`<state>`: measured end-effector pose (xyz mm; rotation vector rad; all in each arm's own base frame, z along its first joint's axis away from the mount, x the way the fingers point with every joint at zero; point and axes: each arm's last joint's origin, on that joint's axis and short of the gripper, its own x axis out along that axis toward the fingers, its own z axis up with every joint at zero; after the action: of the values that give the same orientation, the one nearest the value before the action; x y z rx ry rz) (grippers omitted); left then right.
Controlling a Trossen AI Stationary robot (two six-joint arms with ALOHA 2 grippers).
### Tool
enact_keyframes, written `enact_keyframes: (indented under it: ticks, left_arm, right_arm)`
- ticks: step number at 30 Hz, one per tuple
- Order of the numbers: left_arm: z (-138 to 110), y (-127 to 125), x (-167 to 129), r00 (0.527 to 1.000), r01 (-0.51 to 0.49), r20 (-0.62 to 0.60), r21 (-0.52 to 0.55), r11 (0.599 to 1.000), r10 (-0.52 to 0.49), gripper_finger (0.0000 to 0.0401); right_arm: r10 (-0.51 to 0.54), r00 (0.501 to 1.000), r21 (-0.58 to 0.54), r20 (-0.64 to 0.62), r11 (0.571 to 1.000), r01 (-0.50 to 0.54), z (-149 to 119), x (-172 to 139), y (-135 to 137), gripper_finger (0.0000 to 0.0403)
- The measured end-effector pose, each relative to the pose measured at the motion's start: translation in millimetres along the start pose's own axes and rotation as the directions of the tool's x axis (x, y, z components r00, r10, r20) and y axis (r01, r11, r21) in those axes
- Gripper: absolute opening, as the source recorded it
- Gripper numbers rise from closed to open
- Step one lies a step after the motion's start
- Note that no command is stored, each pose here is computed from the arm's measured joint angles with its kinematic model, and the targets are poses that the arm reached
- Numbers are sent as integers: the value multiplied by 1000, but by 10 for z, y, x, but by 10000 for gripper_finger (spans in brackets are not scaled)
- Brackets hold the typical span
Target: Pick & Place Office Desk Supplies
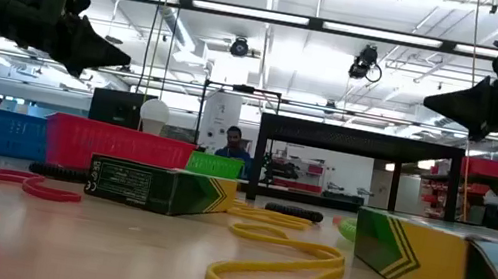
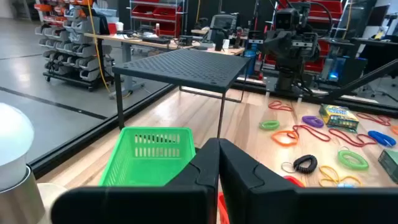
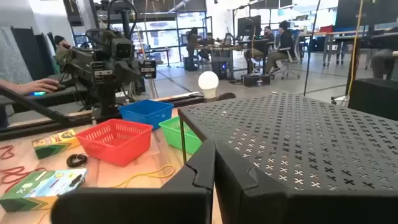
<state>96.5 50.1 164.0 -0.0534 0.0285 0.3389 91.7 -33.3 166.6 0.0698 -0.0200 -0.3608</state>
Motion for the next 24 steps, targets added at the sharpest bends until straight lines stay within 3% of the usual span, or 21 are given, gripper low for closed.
enact_keyframes:
  ticks: [14,20,24]
  left_arm:
    - [-4,17,2,998,-56,-3,12,998,56,13]
    - [1,19,3,998,-62,2,8,998,62,13]
    - [-11,0,14,1000,8,-13,-70,998,-9,13]
  right_arm:
    - [42,999,0,-11,999,-42,-7,4,12,9]
    - [35,993,2,-110,999,-35,-88,61,7,5]
    - [24,980,-6,-195,1000,-26,-163,105,1,3]
